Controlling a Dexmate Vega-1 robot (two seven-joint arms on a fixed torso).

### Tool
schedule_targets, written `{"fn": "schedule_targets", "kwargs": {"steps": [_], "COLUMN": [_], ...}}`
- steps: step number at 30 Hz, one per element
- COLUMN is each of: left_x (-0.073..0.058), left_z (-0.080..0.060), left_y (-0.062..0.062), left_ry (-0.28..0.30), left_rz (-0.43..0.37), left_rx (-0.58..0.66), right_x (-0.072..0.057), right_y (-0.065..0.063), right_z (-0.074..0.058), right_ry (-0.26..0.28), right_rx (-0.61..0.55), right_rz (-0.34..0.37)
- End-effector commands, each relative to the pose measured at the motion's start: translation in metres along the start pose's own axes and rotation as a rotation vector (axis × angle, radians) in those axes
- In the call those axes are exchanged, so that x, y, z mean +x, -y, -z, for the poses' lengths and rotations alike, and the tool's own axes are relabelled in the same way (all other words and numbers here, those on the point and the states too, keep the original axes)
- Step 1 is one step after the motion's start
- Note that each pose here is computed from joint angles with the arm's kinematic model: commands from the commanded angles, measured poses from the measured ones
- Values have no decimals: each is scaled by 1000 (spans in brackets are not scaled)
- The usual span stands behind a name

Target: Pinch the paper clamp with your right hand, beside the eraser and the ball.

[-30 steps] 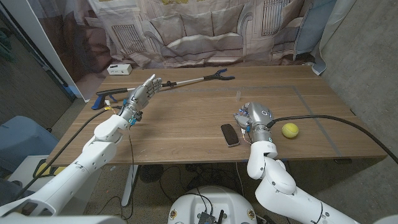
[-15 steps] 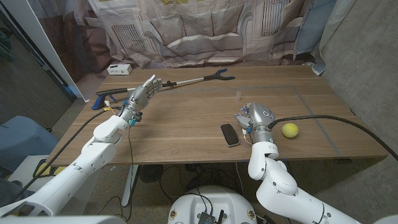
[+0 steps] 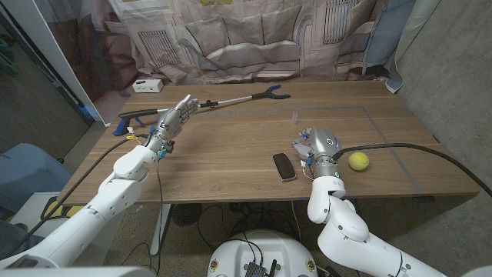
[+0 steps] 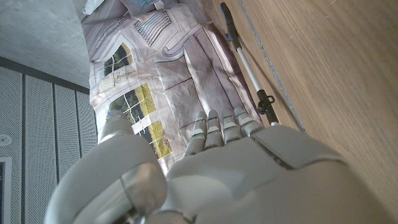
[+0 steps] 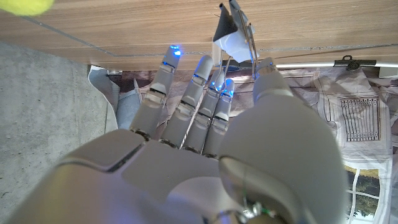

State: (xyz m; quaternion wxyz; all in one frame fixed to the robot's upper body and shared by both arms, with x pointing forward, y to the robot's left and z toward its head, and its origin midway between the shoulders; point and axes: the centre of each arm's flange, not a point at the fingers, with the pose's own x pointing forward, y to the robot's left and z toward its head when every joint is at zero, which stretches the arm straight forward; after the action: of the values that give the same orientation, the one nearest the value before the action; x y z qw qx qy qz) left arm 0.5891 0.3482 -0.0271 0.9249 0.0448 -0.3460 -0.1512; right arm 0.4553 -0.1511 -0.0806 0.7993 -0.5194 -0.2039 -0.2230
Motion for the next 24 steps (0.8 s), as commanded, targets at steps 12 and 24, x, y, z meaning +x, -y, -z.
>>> {"fn": "schedule_targets", "kwargs": {"steps": [12, 24], "left_x": [-1, -3], "left_z": [-5, -8], "left_y": [-1, -2], "left_ry": [8, 15], "left_rz": [3, 4], "left_rx": [9, 14], "right_x": [-1, -2], "right_y": [5, 7], "right_z": [3, 5], "right_ry": [-17, -29], "right_rx": [-9, -37], "right_rz": [-10, -28]}}
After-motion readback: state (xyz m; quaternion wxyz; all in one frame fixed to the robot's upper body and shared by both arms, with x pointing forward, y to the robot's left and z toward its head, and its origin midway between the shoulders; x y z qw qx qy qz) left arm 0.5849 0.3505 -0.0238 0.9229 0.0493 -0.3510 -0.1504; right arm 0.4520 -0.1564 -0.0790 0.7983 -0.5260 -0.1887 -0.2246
